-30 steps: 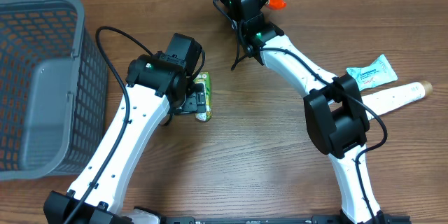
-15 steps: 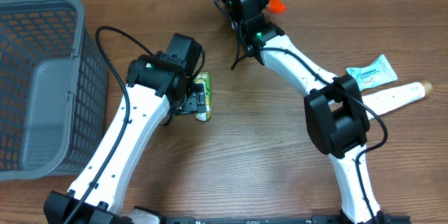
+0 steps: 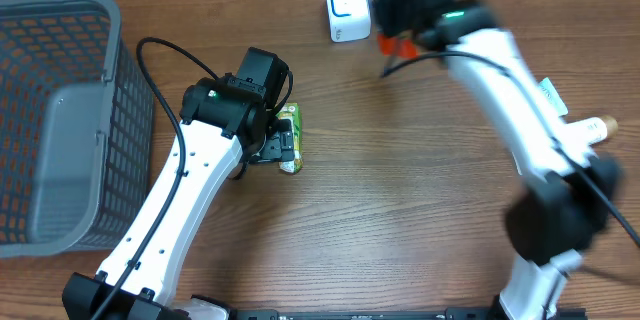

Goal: Scan the item barcode
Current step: 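Carry the spaghetti pack to the right side and set it down, then move the right gripper to the green drink box held by left gripper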

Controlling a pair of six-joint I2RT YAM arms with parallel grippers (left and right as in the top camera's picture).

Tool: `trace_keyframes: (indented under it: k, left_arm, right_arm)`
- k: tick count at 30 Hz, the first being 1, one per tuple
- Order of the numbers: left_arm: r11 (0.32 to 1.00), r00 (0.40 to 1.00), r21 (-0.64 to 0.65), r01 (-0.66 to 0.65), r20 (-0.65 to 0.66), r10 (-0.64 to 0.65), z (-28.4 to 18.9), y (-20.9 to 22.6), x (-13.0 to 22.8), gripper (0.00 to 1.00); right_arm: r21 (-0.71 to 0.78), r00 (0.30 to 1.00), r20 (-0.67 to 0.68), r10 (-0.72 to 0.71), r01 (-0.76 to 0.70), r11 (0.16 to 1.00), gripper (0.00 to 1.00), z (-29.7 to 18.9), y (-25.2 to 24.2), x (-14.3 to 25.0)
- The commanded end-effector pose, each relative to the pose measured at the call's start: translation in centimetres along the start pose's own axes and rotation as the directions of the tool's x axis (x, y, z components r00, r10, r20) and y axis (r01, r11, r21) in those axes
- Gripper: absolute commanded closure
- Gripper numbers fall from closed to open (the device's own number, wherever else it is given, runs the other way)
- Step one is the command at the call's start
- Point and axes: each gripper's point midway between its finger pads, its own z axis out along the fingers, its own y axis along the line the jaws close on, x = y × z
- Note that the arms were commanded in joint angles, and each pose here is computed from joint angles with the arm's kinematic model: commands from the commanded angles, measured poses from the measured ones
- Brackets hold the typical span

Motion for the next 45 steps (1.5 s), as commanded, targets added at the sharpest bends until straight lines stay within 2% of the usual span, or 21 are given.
trace_keyframes:
  k: [1, 3, 6, 9, 13, 17, 21, 22, 23, 24, 25, 26, 27, 28, 30, 38, 45]
  left_arm:
    - [1.000, 1.000, -0.013, 0.020, 0.004, -0.020, 0.1, 0.1, -0.1, 0.00]
    - [1.000, 1.000, -0.013, 0.020, 0.004, -0.020, 0.1, 0.2, -0.1, 0.00]
    - [1.000, 1.000, -0.013, 0.020, 0.004, -0.020, 0.1, 0.2, -0.1, 0.01]
    - [1.000, 1.000, -0.013, 0.020, 0.004, -0.020, 0.1, 0.2, -0.1, 0.01]
    - [1.000, 1.000, -0.013, 0.020, 0.004, -0.020, 0.1, 0.2, -0.1, 0.01]
    - [1.000, 1.000, -0.013, 0.020, 0.004, -0.020, 0.1, 0.1, -0.1, 0.00]
    - [1.000, 1.000, -0.013, 0.020, 0.004, -0.020, 0.1, 0.2, -0.1, 0.01]
    - [1.000, 1.000, -0.013, 0.020, 0.004, -0.020, 0.1, 0.1, -0.1, 0.01]
    - [1.000, 1.000, -0.013, 0.020, 0.004, -0.020, 0.1, 0.1, -0.1, 0.01]
    - [1.000, 1.000, -0.013, 0.020, 0.004, -0.020, 0.1, 0.2, -0.1, 0.01]
    - [1.000, 1.000, -0.013, 0.020, 0.004, -0.020, 0.1, 0.2, -0.1, 0.00]
    - [1.000, 1.000, -0.013, 0.020, 0.004, -0.020, 0.1, 0.1, -0.1, 0.00]
    - [1.000, 1.000, -0.013, 0.020, 0.004, -0.020, 0.1, 0.1, -0.1, 0.01]
    - [1.000, 1.000, -0.013, 0.020, 0.004, -0.020, 0.1, 0.2, -0.1, 0.01]
    - [1.000, 1.000, -0.013, 0.020, 0.004, -0.020, 0.1, 0.1, -0.1, 0.00]
    - [1.000, 1.000, -0.013, 0.020, 0.004, -0.020, 0.1, 0.1, -0.1, 0.00]
    - [1.000, 1.000, -0.013, 0.020, 0.004, -0.020, 0.1, 0.2, -0.1, 0.01]
  right_arm:
    - [-0.160, 0.909, 0.110, 0.403, -0.384, 0.909, 0.96, -11.0, -2.3, -4.3]
    - [-0.074, 0.785, -0.002, 0.620, -0.618, 0.783, 0.96, -12.5, -5.9, -0.6]
    - [0.086, 0.663, -0.096, 0.742, -0.738, 0.670, 0.96, -13.0, -10.0, 4.8]
    - [0.201, 0.555, -0.128, 0.822, -0.797, 0.569, 0.96, -11.8, -13.6, 10.0]
    - [0.280, 0.430, -0.130, 0.893, -0.848, 0.450, 0.96, -9.7, -17.1, 16.3]
    - [0.293, 0.301, -0.063, 0.952, -0.906, 0.306, 0.96, -7.8, -20.3, 21.5]
    - [0.301, 0.217, 0.018, 0.976, -0.932, 0.202, 0.96, -6.9, -22.7, 25.6]
    - [0.297, 0.215, 0.028, 0.976, -0.934, 0.197, 0.96, -6.8, -23.0, 26.1]
    - [0.296, 0.213, 0.032, 0.976, -0.935, 0.195, 0.90, -6.8, -23.1, 26.3]
    - [0.297, 0.212, 0.033, 0.977, -0.935, 0.193, 0.74, -6.8, -23.2, 26.5]
    - [0.291, 0.220, 0.027, 0.975, -0.935, 0.203, 0.52, -6.8, -23.1, 26.4]
    - [0.266, 0.256, 0.000, 0.967, -0.932, 0.247, 0.39, -6.7, -22.8, 26.0]
    - [0.211, 0.307, -0.044, 0.951, -0.927, 0.310, 0.18, -6.6, -22.0, 24.9]
    - [0.191, 0.325, -0.057, 0.944, -0.925, 0.329, 0.13, -6.5, -21.6, 24.4]
    - [0.167, 0.361, -0.070, 0.930, -0.915, 0.367, 0.08, -6.8, -21.0, 23.2]
    - [0.064, 0.567, -0.132, 0.813, -0.814, 0.578, 0.00, -9.2, -15.2, 16.0]
    - [-0.149, 0.722, -0.289, 0.629, -0.682, 0.716, 0.00, -4.7, -3.2, 12.6]
